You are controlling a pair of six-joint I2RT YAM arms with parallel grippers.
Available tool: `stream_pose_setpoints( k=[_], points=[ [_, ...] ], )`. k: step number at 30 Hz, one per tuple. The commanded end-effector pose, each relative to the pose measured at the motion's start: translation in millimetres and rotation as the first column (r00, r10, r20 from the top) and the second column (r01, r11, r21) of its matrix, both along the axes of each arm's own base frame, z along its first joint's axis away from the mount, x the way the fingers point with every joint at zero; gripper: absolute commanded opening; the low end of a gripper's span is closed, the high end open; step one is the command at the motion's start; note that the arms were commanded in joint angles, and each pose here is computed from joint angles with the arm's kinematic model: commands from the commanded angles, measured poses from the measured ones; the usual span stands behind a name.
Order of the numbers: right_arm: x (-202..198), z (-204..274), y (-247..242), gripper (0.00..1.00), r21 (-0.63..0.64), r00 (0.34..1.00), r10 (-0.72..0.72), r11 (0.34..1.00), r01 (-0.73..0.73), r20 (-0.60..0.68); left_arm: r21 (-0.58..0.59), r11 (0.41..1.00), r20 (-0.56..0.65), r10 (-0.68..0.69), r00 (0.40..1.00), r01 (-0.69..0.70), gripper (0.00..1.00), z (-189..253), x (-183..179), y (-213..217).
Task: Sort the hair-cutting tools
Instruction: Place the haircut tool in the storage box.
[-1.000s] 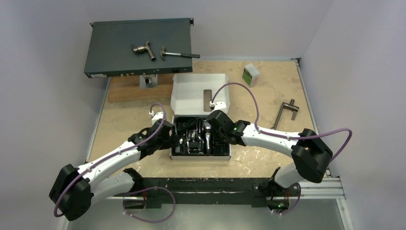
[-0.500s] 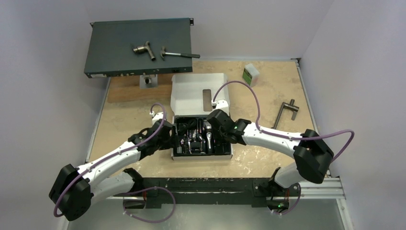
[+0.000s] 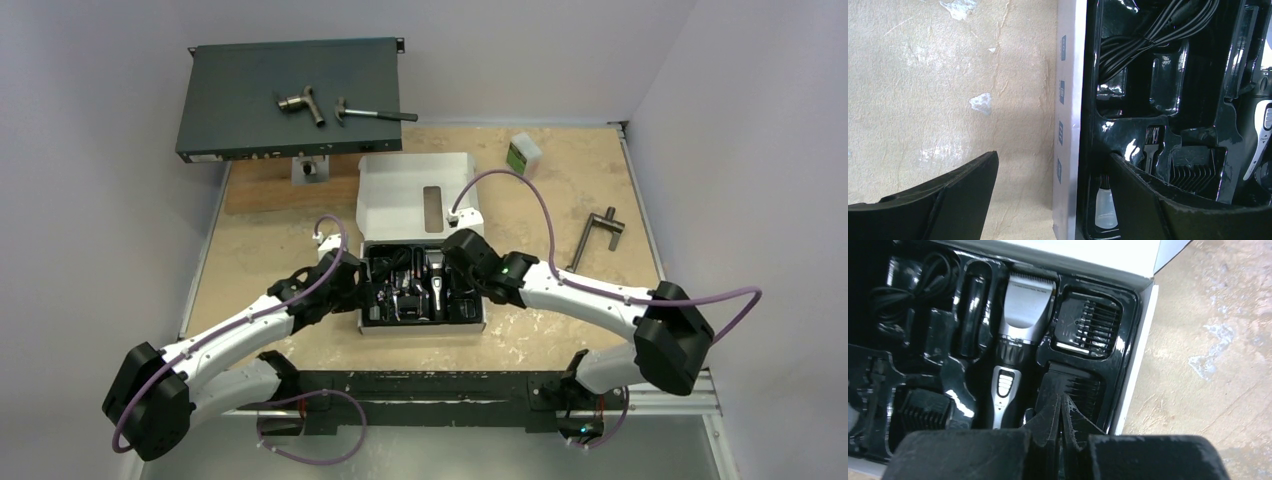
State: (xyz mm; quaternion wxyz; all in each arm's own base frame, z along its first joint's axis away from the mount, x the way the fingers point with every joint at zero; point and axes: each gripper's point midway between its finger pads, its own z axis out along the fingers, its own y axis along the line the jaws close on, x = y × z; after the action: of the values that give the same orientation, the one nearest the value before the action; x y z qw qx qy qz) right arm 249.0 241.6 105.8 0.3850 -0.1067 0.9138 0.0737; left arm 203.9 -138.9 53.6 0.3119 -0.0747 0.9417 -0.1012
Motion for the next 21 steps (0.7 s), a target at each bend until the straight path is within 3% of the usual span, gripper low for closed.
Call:
stream_pose_setpoints(
  k=[1,21],
  points=[
    [-4.8,-22.0,4.5,0.0,-0.001,0.999,0.02,1.0,-0.02,-0.049,0.001,1.0,0.004,-0.003,1.0,0.002,0.8,-1.4,1.6,-0.1],
    [-0.8,-59.3,-18.9,0.0,-0.205,0.996,-0.021,0.979,0.003,-0.085,0.002,1.0,-0.004,-0.006,1.0,0.006,0.8,-5.7,0.9,-0.9]
  ],
)
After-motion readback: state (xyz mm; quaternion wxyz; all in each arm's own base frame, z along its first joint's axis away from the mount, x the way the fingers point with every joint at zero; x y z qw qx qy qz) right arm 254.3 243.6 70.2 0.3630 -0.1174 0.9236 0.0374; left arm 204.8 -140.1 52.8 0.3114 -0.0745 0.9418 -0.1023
